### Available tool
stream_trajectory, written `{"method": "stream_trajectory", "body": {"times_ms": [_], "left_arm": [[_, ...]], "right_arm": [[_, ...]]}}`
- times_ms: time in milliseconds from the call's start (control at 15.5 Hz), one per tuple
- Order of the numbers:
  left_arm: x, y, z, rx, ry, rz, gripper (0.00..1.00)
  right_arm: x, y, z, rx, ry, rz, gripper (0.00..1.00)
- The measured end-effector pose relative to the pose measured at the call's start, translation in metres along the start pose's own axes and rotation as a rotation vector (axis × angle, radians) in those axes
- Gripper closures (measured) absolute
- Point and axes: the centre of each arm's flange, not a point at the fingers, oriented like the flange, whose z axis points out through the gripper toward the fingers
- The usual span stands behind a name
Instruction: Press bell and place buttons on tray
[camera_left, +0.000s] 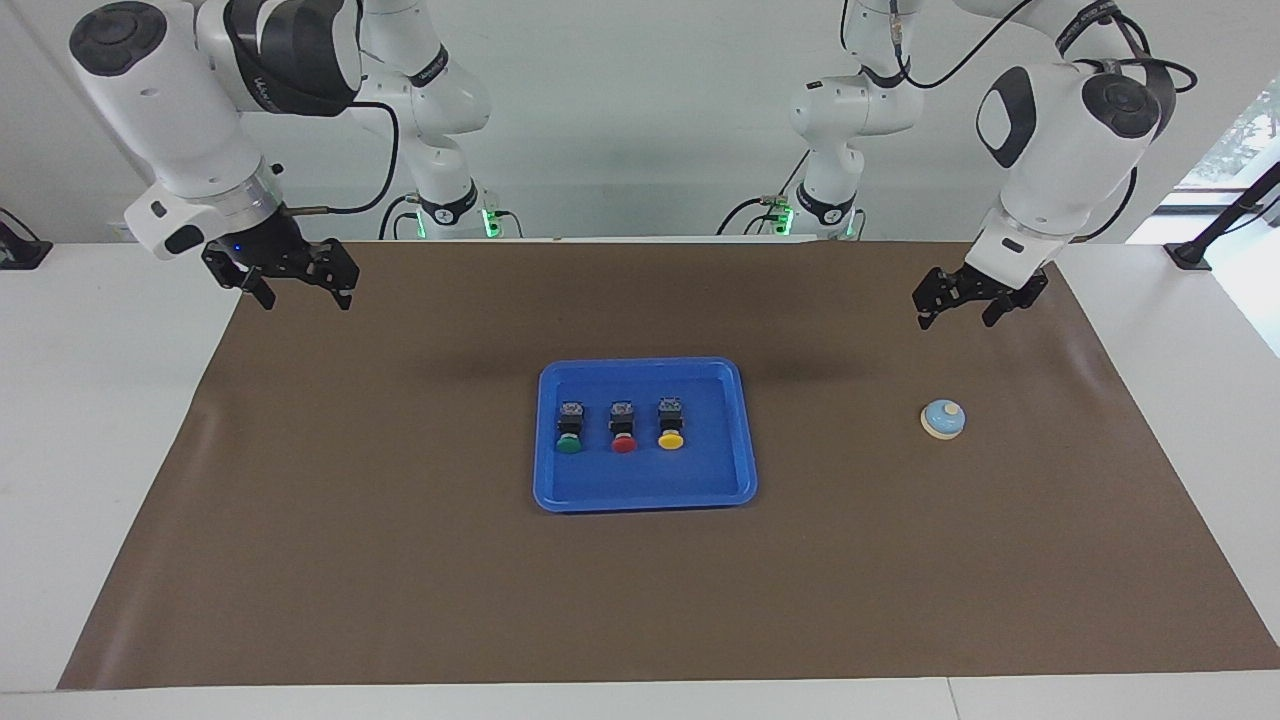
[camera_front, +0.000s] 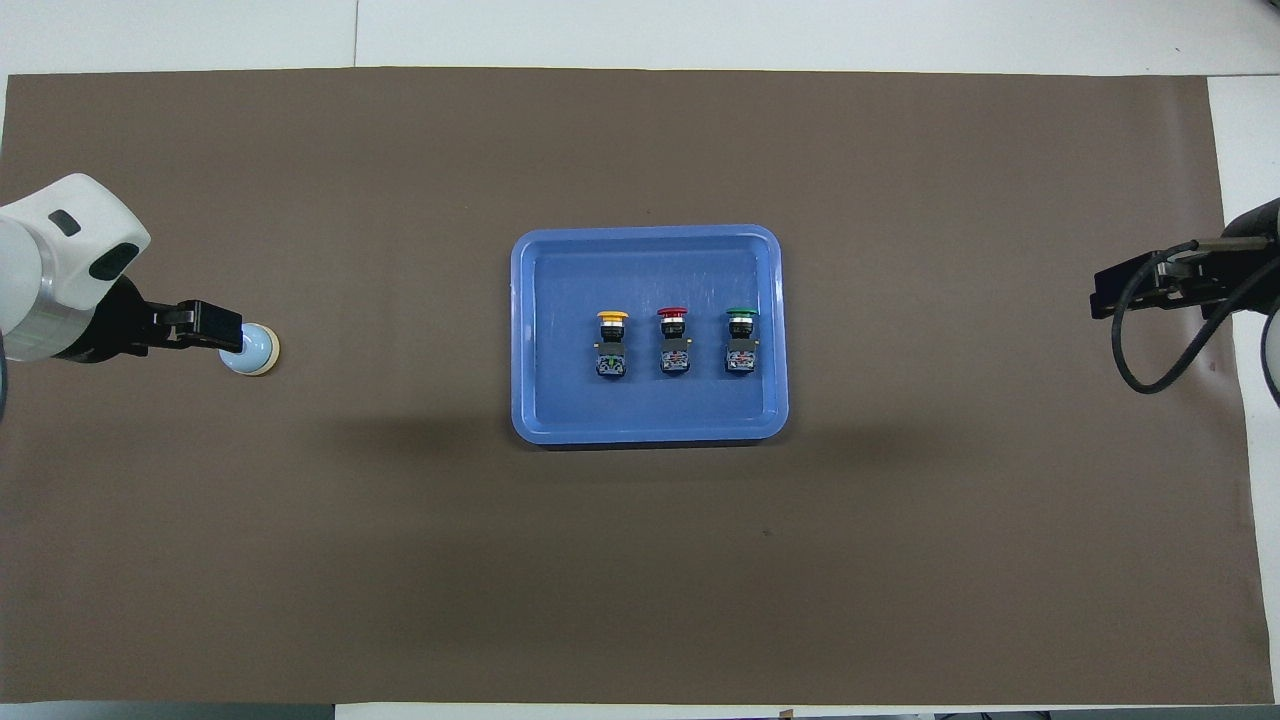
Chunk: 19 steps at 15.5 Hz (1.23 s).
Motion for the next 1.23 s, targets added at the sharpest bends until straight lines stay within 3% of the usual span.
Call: {"method": "stream_trajectory", "body": {"times_ms": [259,453,582,1229], "left_arm": [[-0.002,-0.02,0.033,-0.003,-0.037,-0.003,0.43],[0.009,-0.037,0.051,-0.008,-0.022,0.02,0.81],[0.017,-0.048,0.068,-0.011,-0.017,0.013,0.99],[0.043,-0.075,0.129,-0.021,0.019,-0.022,0.99]], "right_arm": [[0.0,0.0,0.0,0.0,0.0,0.0,0.0],[0.0,0.0,0.0,0.0,0.0,0.0,0.0],[0.0,0.0,0.0,0.0,0.0,0.0,0.0],[0.0,0.0,0.0,0.0,0.0,0.0,0.0]]}}
